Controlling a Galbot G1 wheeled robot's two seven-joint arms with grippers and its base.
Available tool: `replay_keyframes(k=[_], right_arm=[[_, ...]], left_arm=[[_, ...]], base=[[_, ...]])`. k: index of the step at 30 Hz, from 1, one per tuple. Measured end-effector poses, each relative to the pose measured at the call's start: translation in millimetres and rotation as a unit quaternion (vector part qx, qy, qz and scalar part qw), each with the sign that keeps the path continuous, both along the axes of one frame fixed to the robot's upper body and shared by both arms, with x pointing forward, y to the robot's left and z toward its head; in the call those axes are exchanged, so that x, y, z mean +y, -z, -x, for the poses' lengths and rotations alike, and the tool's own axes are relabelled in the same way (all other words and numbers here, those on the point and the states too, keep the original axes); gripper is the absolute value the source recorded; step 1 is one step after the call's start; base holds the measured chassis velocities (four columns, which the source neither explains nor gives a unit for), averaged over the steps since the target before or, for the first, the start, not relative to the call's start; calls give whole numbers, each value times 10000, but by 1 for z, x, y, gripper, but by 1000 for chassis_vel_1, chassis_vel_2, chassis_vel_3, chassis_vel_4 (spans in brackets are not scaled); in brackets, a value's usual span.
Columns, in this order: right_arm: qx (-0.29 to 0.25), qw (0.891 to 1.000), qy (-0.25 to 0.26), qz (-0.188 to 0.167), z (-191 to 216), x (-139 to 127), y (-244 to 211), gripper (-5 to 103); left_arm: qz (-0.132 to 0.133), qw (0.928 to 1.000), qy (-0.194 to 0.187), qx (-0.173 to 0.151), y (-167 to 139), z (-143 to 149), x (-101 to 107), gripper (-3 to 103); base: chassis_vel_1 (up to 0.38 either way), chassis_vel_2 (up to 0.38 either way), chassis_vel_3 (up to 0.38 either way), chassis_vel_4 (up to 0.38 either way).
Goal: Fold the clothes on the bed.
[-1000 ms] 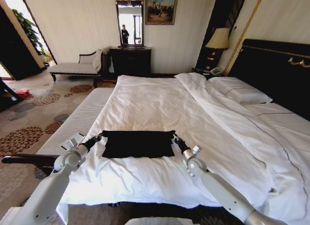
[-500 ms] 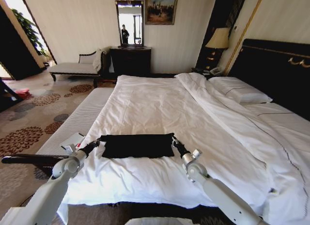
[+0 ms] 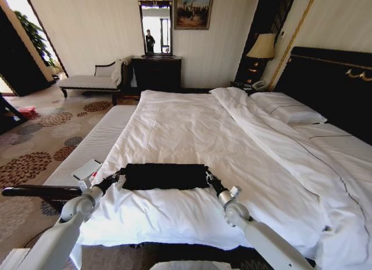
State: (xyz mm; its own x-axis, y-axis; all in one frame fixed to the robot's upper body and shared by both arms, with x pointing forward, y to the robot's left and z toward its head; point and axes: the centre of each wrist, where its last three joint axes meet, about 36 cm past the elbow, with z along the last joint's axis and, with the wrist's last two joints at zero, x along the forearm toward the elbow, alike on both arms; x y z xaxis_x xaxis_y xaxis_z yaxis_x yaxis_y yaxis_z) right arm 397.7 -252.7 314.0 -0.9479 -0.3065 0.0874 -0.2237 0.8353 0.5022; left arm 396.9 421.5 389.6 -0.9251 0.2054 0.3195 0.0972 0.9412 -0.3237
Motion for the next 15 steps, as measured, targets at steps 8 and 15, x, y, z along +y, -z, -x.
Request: replay_keyframes(k=[8,15], right_arm=[[141,9976,678,-81,23,-6,-78,48],[1011,9900,931,313,-14,25,-124,75]], left_arm=[[44,9957,-156,-917,-86,6,-9,36],[-535,9962,-571,393,-126,-28,-56,64]], base=[[0,0,0,0],[0,0,0,0]])
